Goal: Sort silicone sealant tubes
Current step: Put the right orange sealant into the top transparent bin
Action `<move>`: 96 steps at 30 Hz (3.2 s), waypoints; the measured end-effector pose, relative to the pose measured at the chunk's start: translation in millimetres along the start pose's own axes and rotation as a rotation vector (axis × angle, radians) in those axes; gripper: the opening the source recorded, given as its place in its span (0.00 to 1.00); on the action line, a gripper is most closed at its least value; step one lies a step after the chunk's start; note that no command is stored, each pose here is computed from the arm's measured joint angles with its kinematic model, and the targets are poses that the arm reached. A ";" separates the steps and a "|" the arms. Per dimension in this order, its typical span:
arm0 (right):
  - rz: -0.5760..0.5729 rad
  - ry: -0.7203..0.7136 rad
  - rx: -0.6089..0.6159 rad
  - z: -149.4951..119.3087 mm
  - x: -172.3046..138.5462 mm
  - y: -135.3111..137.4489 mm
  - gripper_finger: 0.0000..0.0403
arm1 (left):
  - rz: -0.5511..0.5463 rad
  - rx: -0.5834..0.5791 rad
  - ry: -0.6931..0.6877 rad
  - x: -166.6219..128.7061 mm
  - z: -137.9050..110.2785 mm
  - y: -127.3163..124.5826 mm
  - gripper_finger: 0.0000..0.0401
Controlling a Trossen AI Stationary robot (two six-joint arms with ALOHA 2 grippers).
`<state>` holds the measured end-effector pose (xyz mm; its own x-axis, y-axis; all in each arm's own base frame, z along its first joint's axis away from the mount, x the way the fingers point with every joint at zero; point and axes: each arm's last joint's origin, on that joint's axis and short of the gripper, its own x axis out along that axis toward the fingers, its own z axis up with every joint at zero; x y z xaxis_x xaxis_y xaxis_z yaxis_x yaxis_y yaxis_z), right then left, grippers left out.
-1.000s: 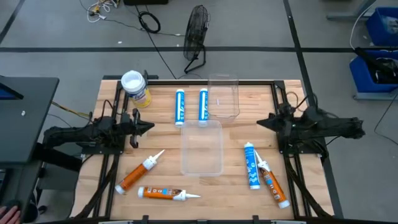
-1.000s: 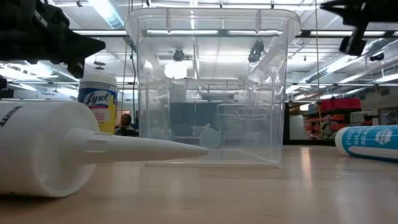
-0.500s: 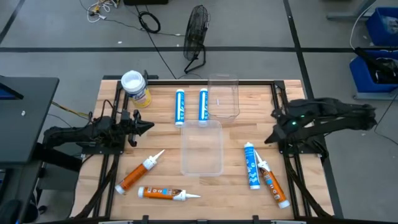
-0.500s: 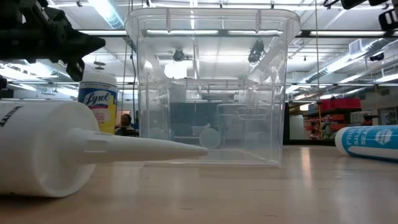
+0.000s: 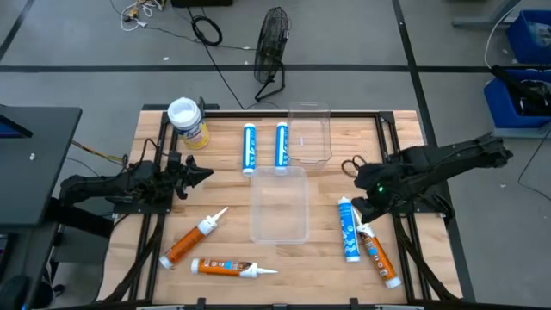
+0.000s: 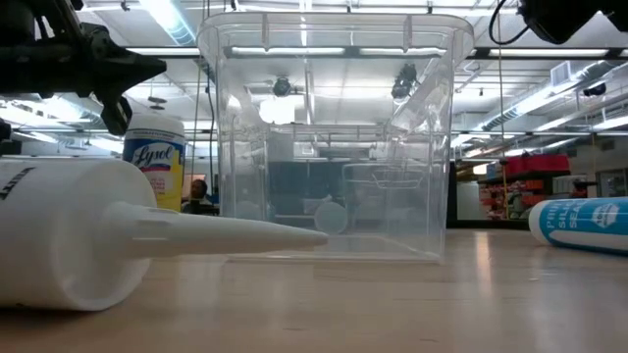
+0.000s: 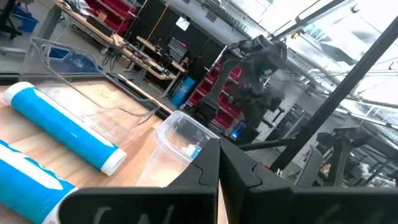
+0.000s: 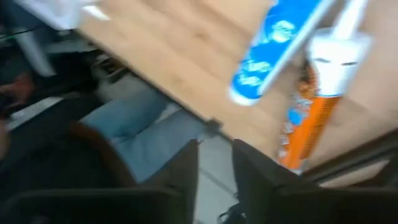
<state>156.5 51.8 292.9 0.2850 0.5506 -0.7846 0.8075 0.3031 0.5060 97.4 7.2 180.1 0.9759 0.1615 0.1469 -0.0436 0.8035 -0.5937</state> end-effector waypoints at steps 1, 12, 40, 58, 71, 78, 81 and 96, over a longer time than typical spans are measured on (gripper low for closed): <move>-0.031 -0.003 0.002 -0.8 3.8 0.0 0.33 | 0.000 0.000 0.000 0.0 0.1 -0.1 0.01; -0.367 0.037 -0.007 -9.0 50.8 -8.7 0.62 | 0.000 0.004 0.000 0.0 0.1 0.0 0.01; -0.459 -0.160 0.008 2.1 117.8 -30.3 0.64 | 0.004 -0.045 0.000 0.0 -0.1 0.2 0.01; -0.439 -0.129 0.023 8.9 142.0 -61.3 0.74 | 0.004 -0.045 0.000 0.0 -0.1 0.2 0.01; -0.417 -0.140 0.056 13.0 151.5 -75.0 0.59 | 0.001 -0.045 -0.003 0.0 0.3 -0.1 0.01; -0.396 -0.159 0.005 11.5 150.0 -65.9 0.52 | -0.012 -0.048 -0.021 -0.1 2.0 -1.3 0.01; -0.366 -0.191 -0.015 11.1 148.7 -59.0 0.52 | -0.025 -0.070 -0.042 -0.1 4.0 -2.7 0.01; -0.527 -0.346 -0.137 -5.5 103.8 -23.0 0.52 | -0.052 -0.327 -0.139 -1.0 11.8 -6.2 0.01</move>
<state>164.7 106.2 201.8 0.0368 0.0255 -0.9990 0.8180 0.5735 0.0448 94.2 8.8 193.0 0.9355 0.2198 0.2767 0.0983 0.5902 -0.8012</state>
